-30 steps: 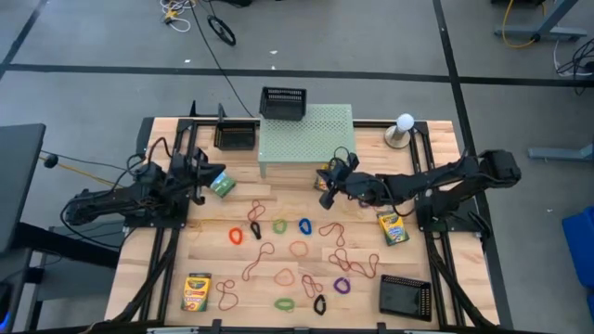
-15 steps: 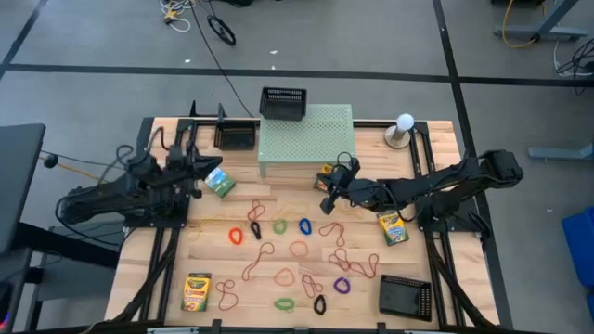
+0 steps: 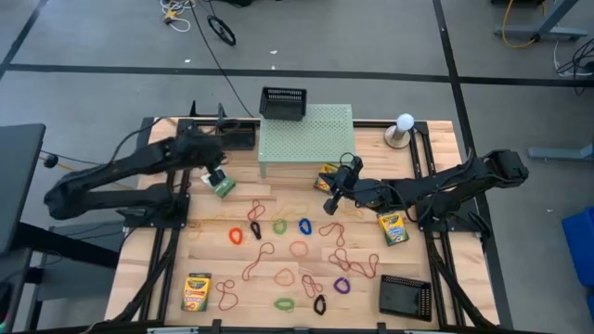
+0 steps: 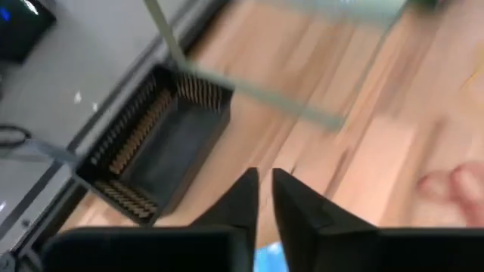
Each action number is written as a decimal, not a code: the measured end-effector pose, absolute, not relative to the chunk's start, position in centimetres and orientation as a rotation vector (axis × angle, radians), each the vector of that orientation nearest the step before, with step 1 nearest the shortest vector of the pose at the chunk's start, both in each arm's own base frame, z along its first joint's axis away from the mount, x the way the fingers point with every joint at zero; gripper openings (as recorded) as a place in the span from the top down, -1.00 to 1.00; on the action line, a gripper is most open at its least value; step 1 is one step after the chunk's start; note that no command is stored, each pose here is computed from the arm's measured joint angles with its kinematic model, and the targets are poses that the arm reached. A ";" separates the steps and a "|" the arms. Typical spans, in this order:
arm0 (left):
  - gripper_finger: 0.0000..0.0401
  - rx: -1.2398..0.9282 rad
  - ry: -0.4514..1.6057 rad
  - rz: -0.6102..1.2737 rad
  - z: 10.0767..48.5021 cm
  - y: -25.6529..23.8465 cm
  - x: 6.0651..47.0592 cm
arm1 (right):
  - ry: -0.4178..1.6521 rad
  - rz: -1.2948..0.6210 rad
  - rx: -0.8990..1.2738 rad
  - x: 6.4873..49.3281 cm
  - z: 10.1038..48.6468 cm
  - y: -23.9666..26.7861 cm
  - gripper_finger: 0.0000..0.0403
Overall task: Pick & Place Office Desk Supplies
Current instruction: Put the top black bin on the shelf
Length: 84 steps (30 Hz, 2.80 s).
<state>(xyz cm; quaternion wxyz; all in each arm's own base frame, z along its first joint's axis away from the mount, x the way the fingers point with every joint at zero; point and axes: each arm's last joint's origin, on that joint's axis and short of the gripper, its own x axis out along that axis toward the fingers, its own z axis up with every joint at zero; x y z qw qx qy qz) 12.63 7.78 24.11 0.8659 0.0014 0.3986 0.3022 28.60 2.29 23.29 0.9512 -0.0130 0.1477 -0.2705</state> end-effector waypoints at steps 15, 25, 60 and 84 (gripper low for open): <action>-0.14 0.134 1.042 0.594 19.7 15.2 15.8 | 0.313 -0.527 -0.062 28.5 23.2 2.8 0.95; 0.08 0.194 1.232 0.598 16.1 17.2 16.6 | 0.325 -0.527 -0.070 28.5 23.1 2.8 0.95; 0.92 0.084 0.802 0.451 33.5 4.0 9.0 | 0.312 -0.485 -0.090 28.4 23.3 3.9 0.96; 0.92 0.476 0.765 -0.198 22.9 -7.1 25.0 | 0.305 -0.484 -0.087 28.5 23.3 3.9 0.96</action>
